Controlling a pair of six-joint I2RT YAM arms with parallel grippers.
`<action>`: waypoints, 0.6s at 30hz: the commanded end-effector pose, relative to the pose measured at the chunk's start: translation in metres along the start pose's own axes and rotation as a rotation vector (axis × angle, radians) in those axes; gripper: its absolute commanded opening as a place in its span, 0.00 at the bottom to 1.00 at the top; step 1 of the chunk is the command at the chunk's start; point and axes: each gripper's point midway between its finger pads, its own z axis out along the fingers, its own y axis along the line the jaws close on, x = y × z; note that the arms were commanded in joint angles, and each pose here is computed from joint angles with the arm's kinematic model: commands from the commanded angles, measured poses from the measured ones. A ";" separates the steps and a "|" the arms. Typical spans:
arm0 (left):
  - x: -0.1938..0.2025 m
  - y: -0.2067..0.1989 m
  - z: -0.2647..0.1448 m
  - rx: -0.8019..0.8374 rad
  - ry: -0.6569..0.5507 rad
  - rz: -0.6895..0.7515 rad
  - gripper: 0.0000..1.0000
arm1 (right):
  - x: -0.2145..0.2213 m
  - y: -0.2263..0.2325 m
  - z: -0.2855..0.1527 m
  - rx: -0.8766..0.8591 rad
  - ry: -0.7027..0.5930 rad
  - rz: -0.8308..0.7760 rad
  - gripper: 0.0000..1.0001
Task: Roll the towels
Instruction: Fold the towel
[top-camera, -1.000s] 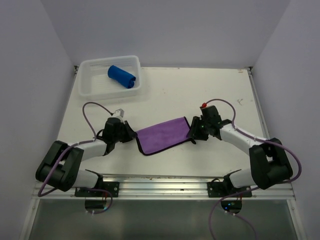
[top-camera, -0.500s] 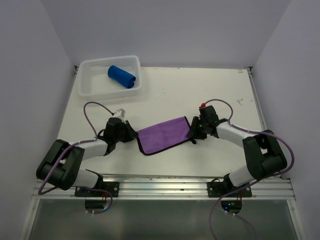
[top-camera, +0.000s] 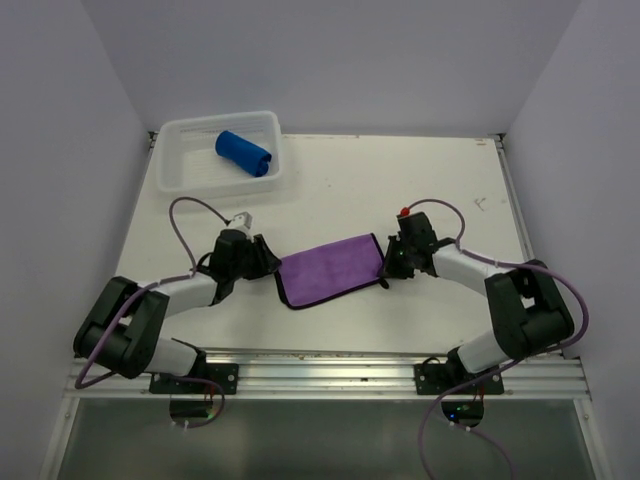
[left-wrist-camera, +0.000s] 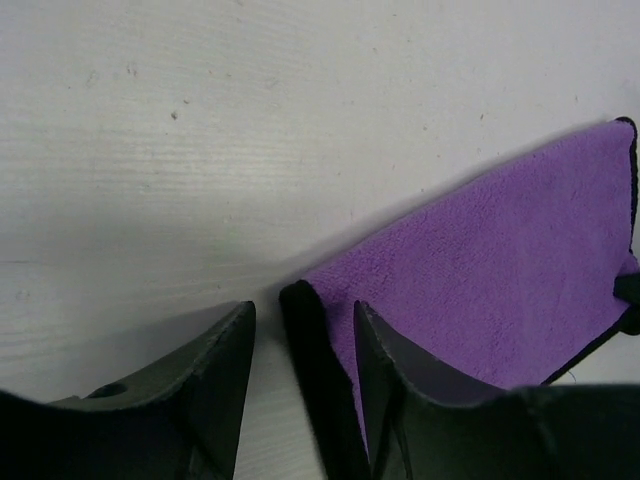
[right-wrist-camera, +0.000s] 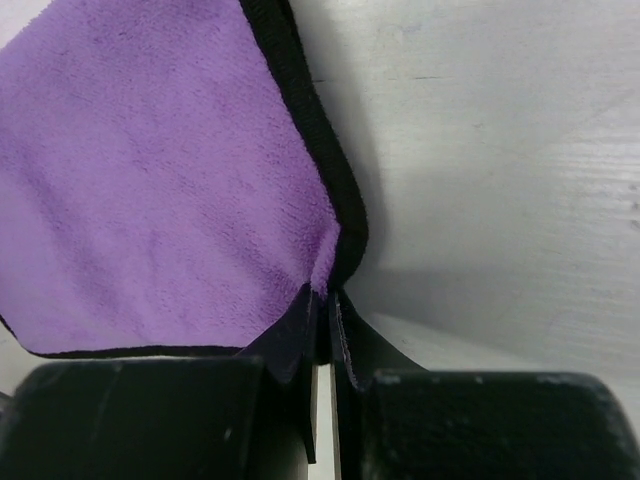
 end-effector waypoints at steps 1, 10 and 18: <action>0.003 0.020 -0.009 -0.111 0.018 0.032 0.50 | 0.000 -0.013 -0.015 0.058 -0.034 -0.032 0.00; 0.010 0.003 -0.022 -0.009 0.009 -0.015 0.34 | -0.011 -0.003 -0.044 0.064 -0.146 -0.149 0.00; 0.036 0.001 -0.017 -0.019 0.070 0.017 0.04 | 0.001 0.031 -0.047 0.094 -0.152 -0.336 0.00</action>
